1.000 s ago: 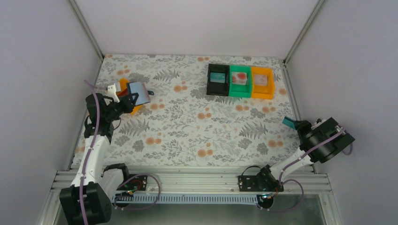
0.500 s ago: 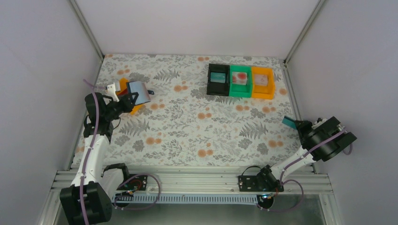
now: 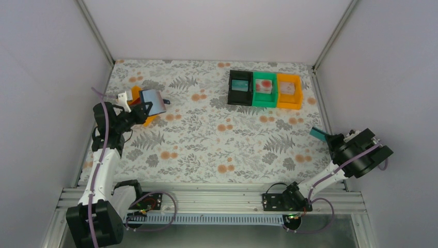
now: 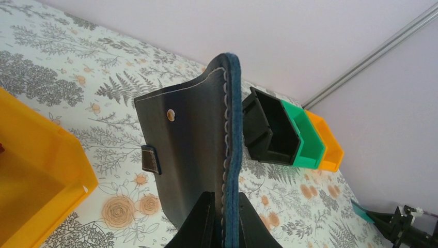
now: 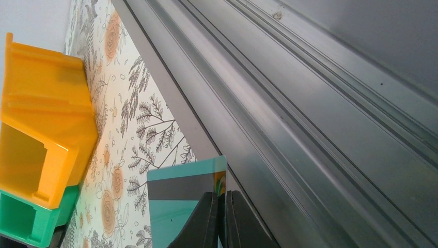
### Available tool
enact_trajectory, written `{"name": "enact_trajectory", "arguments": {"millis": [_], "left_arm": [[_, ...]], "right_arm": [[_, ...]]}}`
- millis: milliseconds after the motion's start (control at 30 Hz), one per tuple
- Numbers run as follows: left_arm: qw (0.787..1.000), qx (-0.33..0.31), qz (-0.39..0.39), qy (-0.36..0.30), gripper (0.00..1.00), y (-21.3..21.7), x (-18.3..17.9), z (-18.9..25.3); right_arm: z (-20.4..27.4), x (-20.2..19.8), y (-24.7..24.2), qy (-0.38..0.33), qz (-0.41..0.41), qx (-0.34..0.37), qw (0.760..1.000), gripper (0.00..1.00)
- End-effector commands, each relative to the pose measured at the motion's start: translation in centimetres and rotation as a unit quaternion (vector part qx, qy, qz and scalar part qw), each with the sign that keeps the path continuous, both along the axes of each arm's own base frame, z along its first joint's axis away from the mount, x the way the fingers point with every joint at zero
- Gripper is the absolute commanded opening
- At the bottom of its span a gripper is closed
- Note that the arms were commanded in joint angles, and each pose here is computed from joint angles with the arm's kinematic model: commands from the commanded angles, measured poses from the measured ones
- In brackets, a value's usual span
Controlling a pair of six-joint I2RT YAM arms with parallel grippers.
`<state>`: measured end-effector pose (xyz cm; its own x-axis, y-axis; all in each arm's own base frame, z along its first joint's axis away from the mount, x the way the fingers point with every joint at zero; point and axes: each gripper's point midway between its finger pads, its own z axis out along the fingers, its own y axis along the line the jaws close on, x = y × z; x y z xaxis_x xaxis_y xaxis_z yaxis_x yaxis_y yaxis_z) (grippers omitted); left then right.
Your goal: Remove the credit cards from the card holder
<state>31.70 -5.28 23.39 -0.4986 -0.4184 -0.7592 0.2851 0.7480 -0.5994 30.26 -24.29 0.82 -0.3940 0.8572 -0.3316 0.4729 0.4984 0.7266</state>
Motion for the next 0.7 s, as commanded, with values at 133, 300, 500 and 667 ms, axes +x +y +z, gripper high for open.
{"name": "enact_trajectory", "arguments": {"millis": [133,300,500,667], "left_arm": [[0.999,0.005,-0.007,-0.040,0.02,-0.1,-0.1,2.3],[0.999,0.000,-0.005,-0.037,0.02,-0.2,-0.3,2.0],[0.999,-0.001,-0.002,-0.040,0.02,-0.2,-0.7,2.0],[0.999,-0.001,0.001,-0.039,0.02,-0.2,-0.8,1.8]], "right_arm": [[2.3,0.4,-5.0,0.024,-0.085,-0.006,0.996,0.04],[5.4,0.7,-2.8,0.035,-0.079,-0.052,0.995,0.04],[9.8,1.0,-1.7,0.036,-0.082,-0.121,0.989,0.04],[13.3,2.2,0.5,0.015,-0.067,-0.152,0.986,0.04]]}}
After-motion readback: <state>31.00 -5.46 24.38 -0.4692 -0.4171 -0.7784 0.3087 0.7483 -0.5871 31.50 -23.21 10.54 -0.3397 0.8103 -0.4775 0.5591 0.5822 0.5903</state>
